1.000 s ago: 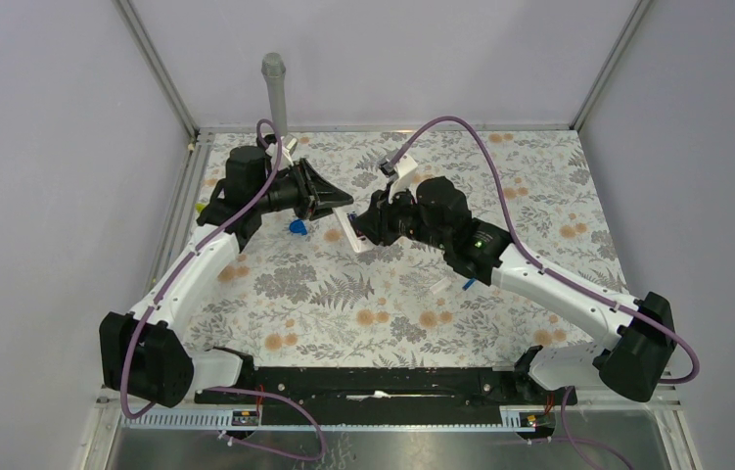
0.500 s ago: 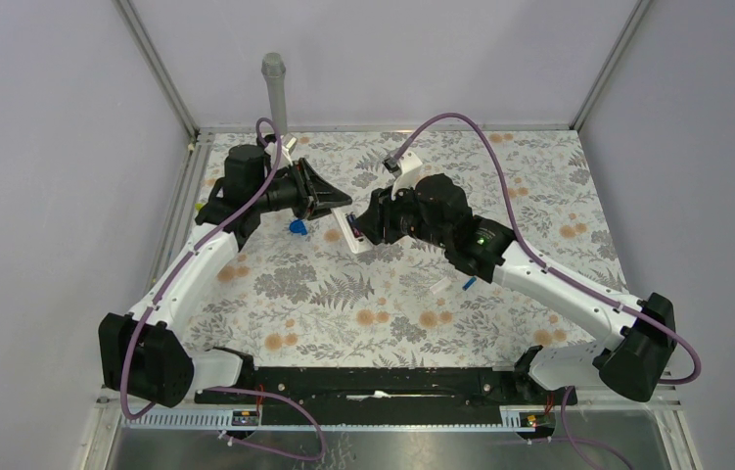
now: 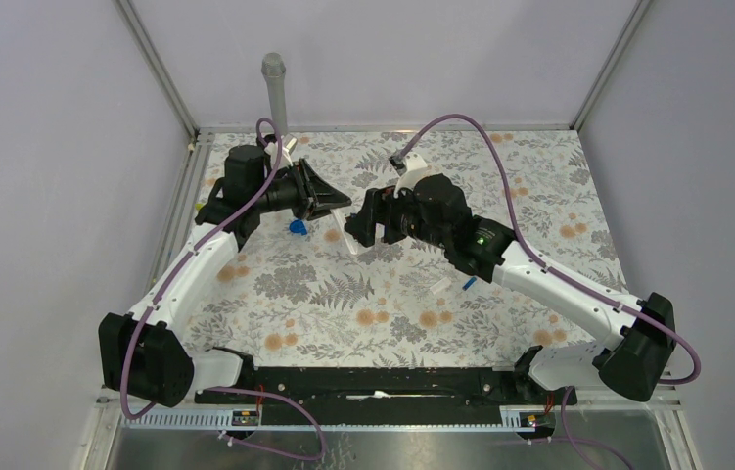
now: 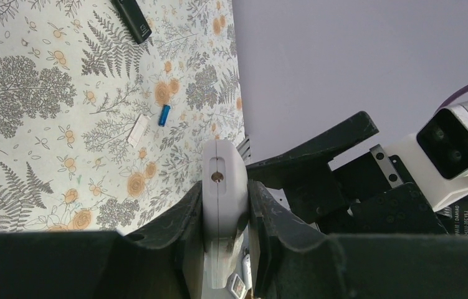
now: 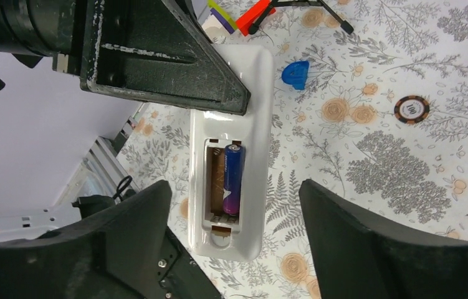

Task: Load the batteries into the remote control
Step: Load the battery into the remote control.

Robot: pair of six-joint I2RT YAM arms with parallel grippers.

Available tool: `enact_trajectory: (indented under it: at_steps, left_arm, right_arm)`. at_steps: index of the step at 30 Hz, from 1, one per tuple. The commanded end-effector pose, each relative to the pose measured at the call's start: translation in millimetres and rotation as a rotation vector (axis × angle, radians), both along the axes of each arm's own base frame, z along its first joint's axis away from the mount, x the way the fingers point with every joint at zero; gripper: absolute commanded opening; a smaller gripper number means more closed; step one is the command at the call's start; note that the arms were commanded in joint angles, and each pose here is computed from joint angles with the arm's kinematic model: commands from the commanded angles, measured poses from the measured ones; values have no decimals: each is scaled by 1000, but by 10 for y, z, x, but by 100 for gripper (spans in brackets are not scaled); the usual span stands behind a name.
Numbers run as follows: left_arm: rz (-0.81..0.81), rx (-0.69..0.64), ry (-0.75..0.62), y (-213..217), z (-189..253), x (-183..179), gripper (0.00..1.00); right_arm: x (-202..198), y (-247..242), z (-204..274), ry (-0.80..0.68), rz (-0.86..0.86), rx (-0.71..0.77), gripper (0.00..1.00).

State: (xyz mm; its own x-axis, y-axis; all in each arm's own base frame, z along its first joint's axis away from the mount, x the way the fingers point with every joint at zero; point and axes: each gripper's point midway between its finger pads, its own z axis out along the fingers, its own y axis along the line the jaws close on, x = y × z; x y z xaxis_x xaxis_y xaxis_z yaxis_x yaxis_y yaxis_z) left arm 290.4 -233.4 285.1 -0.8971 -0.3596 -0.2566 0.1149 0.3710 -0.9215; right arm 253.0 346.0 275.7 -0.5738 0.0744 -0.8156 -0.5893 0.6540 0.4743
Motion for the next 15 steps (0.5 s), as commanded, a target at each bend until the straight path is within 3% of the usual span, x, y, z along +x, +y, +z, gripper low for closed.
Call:
enact_trajectory:
  at_steps: [1, 6, 10, 15]
  left_arm:
    - [10, -20, -155, 28, 301, 47, 0]
    - [29, -50, -221, 30, 353, 74, 0]
    - [40, -89, -257, 22, 440, 89, 0]
    - [46, -115, -274, 18, 501, 89, 0]
  right_arm:
    - [5, -2, 336, 38, -55, 126, 87]
    - [-49, 14, 417, 199, -77, 245, 99]
    - [4, -38, 419, 407, -119, 393, 100]
    - [54, -82, 431, 501, -165, 475, 100]
